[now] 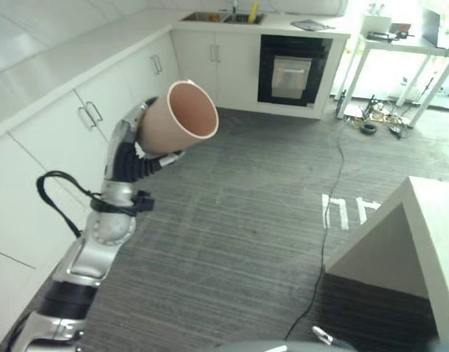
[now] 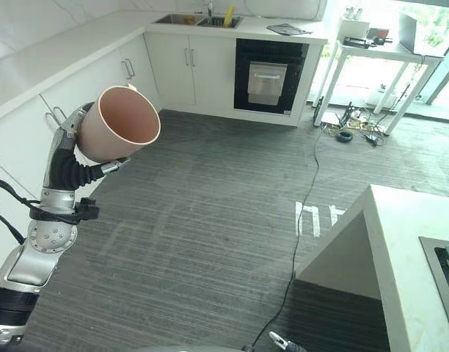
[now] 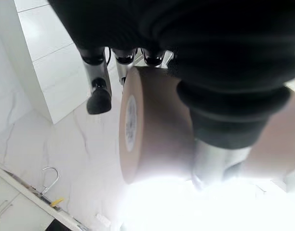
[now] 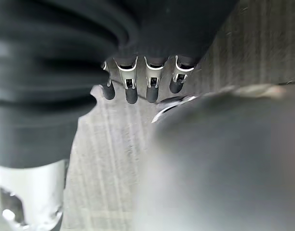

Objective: Place the dishes in the dishwasher.

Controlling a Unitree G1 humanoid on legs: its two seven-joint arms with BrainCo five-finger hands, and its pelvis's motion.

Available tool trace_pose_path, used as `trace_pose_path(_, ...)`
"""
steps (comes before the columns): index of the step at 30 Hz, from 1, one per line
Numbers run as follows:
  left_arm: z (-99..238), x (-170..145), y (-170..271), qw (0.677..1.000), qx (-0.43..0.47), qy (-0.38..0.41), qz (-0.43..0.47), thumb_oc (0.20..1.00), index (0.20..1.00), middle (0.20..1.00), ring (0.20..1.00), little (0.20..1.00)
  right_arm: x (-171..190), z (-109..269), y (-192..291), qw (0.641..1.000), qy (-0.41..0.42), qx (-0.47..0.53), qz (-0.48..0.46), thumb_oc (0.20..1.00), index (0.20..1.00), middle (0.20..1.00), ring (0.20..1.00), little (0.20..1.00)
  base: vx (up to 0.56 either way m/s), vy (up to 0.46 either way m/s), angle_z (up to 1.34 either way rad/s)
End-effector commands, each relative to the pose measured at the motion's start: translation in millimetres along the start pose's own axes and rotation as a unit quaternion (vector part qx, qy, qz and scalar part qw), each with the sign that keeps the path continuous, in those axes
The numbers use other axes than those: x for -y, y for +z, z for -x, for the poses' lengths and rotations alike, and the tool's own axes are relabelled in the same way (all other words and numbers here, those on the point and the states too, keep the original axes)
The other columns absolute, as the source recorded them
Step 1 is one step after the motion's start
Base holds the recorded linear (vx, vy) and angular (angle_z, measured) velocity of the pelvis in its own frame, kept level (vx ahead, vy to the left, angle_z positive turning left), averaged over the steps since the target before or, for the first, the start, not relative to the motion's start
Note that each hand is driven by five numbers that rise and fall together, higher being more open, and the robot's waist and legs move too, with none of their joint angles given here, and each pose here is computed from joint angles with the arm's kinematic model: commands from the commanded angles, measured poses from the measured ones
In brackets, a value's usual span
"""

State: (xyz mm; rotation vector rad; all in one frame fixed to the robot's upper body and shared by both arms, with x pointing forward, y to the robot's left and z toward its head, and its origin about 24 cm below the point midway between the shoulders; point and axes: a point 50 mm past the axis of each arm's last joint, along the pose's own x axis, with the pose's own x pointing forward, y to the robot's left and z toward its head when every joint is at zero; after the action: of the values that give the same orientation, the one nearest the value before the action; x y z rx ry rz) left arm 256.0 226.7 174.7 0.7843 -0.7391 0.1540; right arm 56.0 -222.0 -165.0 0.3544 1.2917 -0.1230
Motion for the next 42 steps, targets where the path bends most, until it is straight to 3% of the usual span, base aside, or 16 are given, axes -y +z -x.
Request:
trace_pose_path(1,-16.4,-19.6,18.9,0.996,0.065,0.059,0.008,0.2,0.2,0.2,0.2,0.2,3.1,1.6,5.4,1.0,0.013,0.009,-0.005,1.0,1.0,1.0,1.0,1.0,-0.19,0.05,-0.06)
trace_pose_path(2,-17.0,-19.6,19.2,0.996,0.066,0.059,0.013,0.2,0.2,0.2,0.2,0.2,4.9,2.0,6.4,1.0,0.013,0.014,-0.02,1.0,1.0,1.0,1.0,1.0,-0.1,0.065,-0.02)
trace_pose_path(3,-25.0,12.7,5.2,0.992,0.0,0.081,0.096,0.2,0.2,0.2,0.2,0.2,4.2,2.3,0.8,0.998,0.008,0.051,-0.029,1.0,1.0,1.0,1.0,1.0,-0.08,0.043,0.0)
trace_pose_path(5,-26.1,12.1,1.2,0.992,-0.006,0.08,0.093,0.2,0.2,0.2,0.2,0.2,-2.1,1.4,-0.6,0.998,0.031,0.056,-0.01,1.0,1.0,1.0,1.0,1.0,-0.04,-0.013,0.11)
trace_pose_path(13,-27.3,14.8,1.9,0.993,-0.014,0.071,0.094,0.2,0.2,0.2,0.2,0.2,1.3,1.3,5.0,0.998,-0.006,0.055,-0.037,1.0,1.0,1.0,1.0,1.0,-0.03,-0.061,-0.1)
trace_pose_path(20,-27.2,12.9,4.9,0.993,-0.009,0.075,0.095,0.2,0.2,0.2,0.2,0.2,5.8,2.0,21.1,0.997,-0.029,0.075,0.017,1.0,1.0,1.0,1.0,1.0,0.0,-0.118,0.08)
trace_pose_path(31,-24.3,15.8,1.9,0.992,-0.017,0.078,0.099,0.2,0.2,0.2,0.2,0.2,15.7,6.9,30.1,0.994,-0.042,0.087,0.055,1.0,1.0,1.0,1.0,1.0,0.22,0.196,0.15)
trace_pose_path(42,-40.8,34.8,13.0,0.995,0.02,0.005,0.097,0.2,0.2,0.2,0.2,0.2,-23.9,1.6,55.8,0.986,-0.009,0.163,0.029,1.0,1.0,1.0,1.0,1.0,0.34,0.352,0.15)
